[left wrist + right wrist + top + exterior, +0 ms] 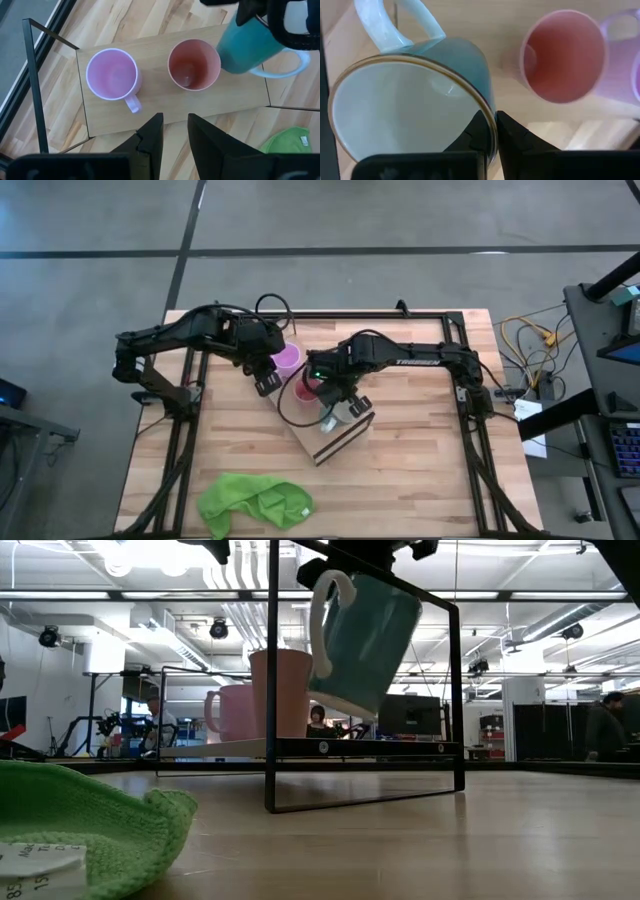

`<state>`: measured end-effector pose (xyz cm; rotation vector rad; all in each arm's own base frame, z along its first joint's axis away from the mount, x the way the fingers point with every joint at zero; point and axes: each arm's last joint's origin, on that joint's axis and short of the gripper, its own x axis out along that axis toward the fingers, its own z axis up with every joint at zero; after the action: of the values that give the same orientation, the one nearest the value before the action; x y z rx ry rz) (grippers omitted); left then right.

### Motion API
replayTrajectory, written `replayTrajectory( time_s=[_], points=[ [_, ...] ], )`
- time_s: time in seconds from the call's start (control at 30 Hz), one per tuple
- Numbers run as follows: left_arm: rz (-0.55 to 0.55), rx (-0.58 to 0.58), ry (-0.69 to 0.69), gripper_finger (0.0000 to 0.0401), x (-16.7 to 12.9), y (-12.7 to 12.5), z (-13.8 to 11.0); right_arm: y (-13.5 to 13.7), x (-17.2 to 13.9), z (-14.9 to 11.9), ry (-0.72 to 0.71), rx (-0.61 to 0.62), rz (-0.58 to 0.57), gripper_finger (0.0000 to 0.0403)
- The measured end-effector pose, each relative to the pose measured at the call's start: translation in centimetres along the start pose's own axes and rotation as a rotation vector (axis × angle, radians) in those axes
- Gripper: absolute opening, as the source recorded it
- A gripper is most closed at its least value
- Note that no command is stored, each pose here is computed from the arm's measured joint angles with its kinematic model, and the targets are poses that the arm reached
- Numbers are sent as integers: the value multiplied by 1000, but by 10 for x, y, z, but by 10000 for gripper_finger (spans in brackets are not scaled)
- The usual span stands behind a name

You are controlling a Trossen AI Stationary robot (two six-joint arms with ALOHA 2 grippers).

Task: Stack small to large cups/mugs on shelf
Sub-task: Put the blue mug on the shelf

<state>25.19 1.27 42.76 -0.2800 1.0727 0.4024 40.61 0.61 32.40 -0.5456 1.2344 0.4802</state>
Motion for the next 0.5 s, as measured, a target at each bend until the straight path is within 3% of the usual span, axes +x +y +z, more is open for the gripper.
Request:
replayTrajectory(
  time_s=[0.5],
  points=[
    [3,0,-3,75,0,0,0,1,17,-2,12,-19,23,13]
  ],
)
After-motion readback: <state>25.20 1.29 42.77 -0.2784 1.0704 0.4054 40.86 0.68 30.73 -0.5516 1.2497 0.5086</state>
